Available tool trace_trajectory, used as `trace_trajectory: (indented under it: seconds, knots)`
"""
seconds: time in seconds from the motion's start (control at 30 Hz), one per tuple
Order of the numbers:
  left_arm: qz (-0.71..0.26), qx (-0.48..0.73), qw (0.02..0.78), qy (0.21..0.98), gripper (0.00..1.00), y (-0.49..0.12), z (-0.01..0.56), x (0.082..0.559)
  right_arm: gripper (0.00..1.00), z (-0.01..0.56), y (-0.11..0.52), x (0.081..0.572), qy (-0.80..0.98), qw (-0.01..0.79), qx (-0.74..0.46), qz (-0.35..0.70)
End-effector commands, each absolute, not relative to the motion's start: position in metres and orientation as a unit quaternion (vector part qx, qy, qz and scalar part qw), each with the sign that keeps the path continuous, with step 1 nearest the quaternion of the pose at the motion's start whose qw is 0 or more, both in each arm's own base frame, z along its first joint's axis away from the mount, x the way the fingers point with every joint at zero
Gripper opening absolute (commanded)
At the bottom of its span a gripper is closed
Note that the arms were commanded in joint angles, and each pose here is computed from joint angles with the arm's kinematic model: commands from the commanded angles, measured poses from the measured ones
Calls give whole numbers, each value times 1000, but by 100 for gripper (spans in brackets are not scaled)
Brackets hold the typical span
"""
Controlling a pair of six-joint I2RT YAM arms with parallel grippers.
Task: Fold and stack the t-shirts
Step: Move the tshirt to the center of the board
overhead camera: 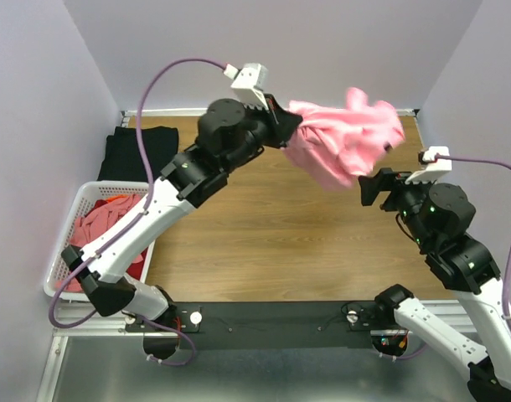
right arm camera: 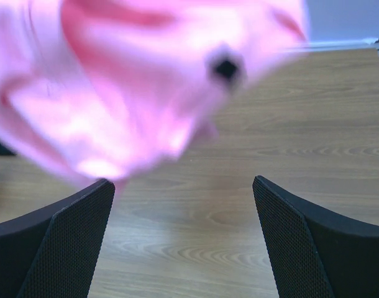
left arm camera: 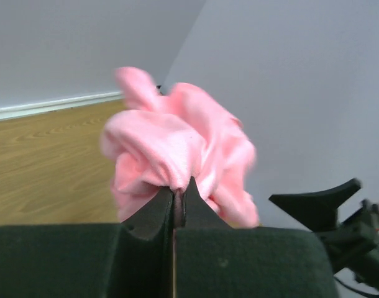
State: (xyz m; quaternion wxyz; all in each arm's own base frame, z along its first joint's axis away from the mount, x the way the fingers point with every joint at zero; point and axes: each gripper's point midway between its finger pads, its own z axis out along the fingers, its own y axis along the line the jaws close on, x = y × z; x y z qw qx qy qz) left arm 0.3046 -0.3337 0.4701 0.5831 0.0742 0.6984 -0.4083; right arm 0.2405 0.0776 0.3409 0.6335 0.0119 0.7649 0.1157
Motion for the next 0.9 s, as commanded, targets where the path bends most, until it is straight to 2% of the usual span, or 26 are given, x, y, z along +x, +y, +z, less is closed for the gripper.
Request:
trace_trajectory:
  seconds: [0.0,0.03,0.07,0.17,0.33,0.63,0.8,0.87]
  knots:
    - [-393,76,577,712,25,-345,428,318,100,362,63,233,741,662,36,110]
    - [-358,65,564,741,34,-340,387,325,100,363,63,231,739,663,35,113]
    - [-339,53,559,755,62,-334,367,329,100,363,62,228,737,665,35,115]
    - [-271,3,529,804,95,-305,296,336,100,359,65,226,740,661,31,122]
    - [-238,-10,494,836,98,-281,244,319,100,331,78,233,772,620,26,134]
    - [-248,18,368,896,93,-285,147,235,99,215,93,247,875,462,102,100]
    - [-229,3,329,916,85,-270,105,215,83,139,106,238,922,352,135,89]
    - [-226,-1,327,918,83,-266,101,213,81,123,104,235,929,332,145,79]
